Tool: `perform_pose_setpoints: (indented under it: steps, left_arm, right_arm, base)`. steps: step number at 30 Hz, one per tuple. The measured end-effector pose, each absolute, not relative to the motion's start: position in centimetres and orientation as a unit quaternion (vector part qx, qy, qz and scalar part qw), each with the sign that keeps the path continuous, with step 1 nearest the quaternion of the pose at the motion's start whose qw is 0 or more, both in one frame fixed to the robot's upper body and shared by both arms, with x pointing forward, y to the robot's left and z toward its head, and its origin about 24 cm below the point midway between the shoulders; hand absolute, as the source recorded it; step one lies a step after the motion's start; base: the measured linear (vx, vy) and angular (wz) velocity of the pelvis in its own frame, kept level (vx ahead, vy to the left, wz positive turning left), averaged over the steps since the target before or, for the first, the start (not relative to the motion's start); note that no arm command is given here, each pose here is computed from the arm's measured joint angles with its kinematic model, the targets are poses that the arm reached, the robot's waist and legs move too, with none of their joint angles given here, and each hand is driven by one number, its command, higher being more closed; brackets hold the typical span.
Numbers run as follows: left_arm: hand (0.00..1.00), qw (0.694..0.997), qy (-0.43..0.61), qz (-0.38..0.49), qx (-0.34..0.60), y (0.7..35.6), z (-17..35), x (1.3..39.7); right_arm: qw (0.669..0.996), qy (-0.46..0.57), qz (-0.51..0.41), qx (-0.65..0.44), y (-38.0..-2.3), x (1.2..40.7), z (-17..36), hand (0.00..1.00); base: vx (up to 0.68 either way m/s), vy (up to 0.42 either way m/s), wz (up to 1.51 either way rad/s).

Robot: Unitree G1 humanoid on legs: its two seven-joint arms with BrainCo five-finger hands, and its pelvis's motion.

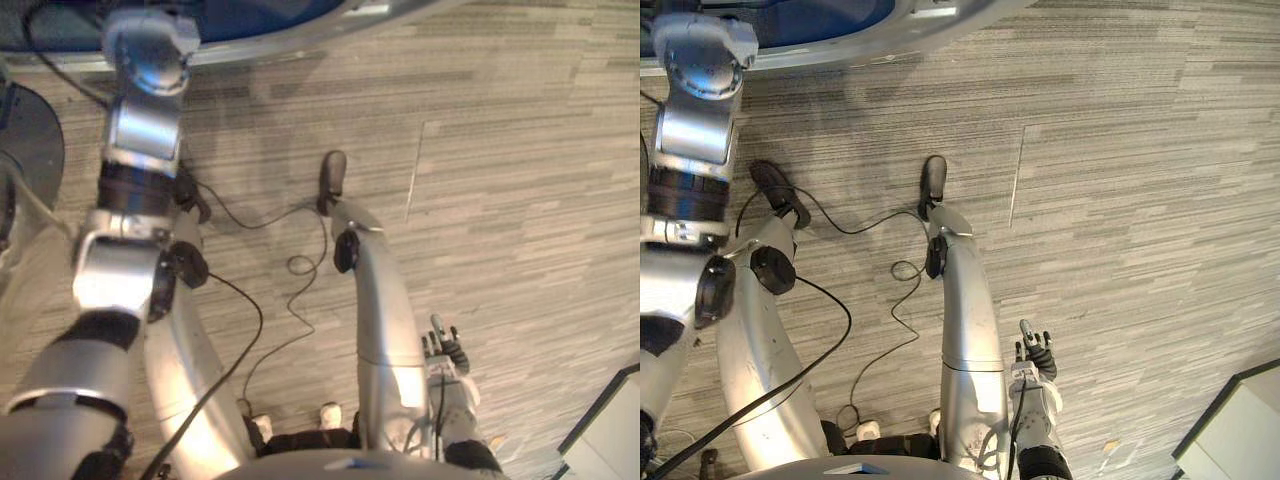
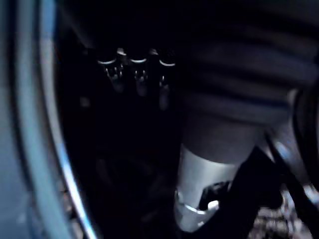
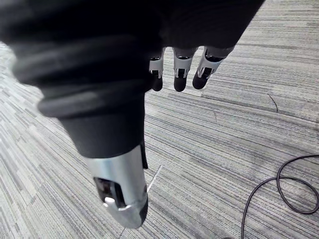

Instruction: Pick up the laundry basket with both hands and put the clothes into the washing machine.

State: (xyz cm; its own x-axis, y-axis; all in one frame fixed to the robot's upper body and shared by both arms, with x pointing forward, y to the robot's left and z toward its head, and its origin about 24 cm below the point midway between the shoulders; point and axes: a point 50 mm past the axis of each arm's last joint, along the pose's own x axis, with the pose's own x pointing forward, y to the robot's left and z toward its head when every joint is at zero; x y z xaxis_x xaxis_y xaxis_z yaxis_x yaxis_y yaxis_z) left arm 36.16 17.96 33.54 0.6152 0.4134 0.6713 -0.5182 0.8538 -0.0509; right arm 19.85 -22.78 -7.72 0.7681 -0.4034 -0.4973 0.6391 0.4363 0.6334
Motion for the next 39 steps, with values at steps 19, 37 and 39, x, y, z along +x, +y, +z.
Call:
perform_pose_setpoints:
  steps: [19, 37, 39]
  left_arm:
    - [0.00, 0.948, -0.187, 0.250, -0.060, 15.3, 13.5, 28.6]
    - [0.00, 0.805, 0.461, 0.352, -0.128, 21.7, -14.8, 12.1]
    - [0.00, 0.780, 0.491, 0.363, -0.132, 21.8, -15.6, 9.5]
  right_arm:
    - [0.853, 0.123, -0.328, 0.387, -22.7, 20.4, -6.6, 0.00]
    - [0.767, 0.330, -0.413, 0.363, -21.3, 12.2, -13.8, 0.00]
    - [0.765, 0.344, -0.413, 0.356, -21.1, 11.5, -14.1, 0.00]
  base:
    - [0.01, -0.049, 0.17]
    - [0.11, -0.031, 0.09]
    - [0.19, 0.009, -0.19]
